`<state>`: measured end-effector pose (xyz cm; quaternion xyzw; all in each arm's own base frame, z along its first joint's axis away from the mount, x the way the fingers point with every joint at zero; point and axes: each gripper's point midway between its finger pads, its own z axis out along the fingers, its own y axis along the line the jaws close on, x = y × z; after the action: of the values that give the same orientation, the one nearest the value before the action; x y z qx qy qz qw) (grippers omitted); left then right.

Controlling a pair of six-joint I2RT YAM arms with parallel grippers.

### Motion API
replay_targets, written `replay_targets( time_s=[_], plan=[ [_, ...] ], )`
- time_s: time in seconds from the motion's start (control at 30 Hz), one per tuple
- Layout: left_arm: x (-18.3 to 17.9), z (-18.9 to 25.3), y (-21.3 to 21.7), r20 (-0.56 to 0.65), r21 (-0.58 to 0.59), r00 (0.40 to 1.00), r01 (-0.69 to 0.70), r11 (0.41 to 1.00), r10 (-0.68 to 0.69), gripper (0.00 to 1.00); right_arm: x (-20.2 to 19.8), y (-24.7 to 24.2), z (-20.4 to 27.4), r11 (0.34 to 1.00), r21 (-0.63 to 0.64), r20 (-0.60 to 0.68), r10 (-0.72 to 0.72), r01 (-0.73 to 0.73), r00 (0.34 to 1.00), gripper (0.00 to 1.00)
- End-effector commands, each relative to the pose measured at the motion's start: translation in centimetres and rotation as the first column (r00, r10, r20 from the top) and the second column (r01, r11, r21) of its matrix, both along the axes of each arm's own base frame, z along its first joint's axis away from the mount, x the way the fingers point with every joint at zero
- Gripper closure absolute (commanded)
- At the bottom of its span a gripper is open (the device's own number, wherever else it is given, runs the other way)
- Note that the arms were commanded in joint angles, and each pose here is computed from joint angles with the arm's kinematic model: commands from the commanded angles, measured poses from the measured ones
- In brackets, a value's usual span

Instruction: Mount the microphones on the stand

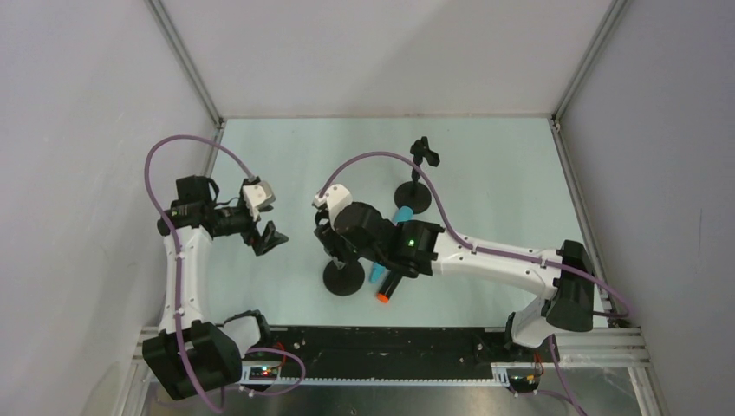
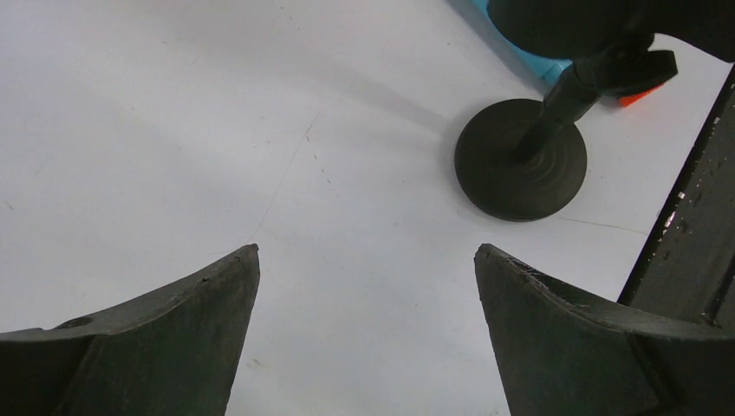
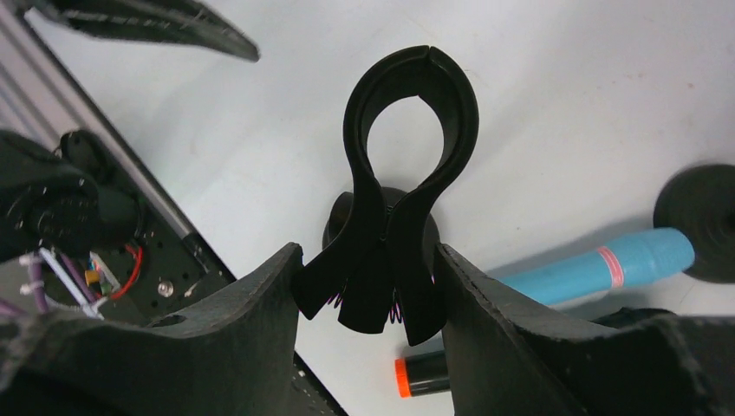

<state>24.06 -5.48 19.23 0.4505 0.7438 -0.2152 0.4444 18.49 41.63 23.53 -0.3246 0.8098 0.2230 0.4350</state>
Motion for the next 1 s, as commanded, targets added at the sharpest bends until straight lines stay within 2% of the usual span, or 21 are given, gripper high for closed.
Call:
replay_targets(
  time_s=[0.0, 0.27, 0.67, 0.8, 0.97],
  plan=[
    [0.1, 1.1, -0.2, 0.052, -0.016, 0.999, 0.014, 1.000, -0.013, 0.02, -0.8, 0.8, 3.4, 0.986, 0.049, 0.092, 0.152, -0.157, 0.984, 1.00],
    [0.3, 2.0, -0.4, 0.072, -0.032, 0.997, 0.022, 0.999, -0.019, 0.02, 0.0, 1.0, 4.5, 0.976, 0.093, 0.151, 0.180, -0.196, 0.972, 1.00],
    [0.6, 4.8, -1.0, 0.106, -0.089, 0.994, 0.022, 0.996, -0.013, 0.02, -1.5, 1.9, 1.1, 0.969, -0.010, 0.154, 0.244, -0.245, 0.958, 1.00],
    [0.5, 7.1, -1.7, 0.132, -0.141, 0.991, 0.034, 0.989, -0.015, 0.02, -1.8, 1.6, 0.2, 0.973, -0.038, 0.133, 0.231, -0.228, 0.964, 1.00],
    [-0.6, 10.5, -3.5, 0.144, -0.272, 0.988, 0.087, 0.958, -0.049, 0.02, -2.3, 1.6, -0.9, 0.979, -0.045, 0.123, 0.202, -0.198, 0.972, 1.00]
  ],
)
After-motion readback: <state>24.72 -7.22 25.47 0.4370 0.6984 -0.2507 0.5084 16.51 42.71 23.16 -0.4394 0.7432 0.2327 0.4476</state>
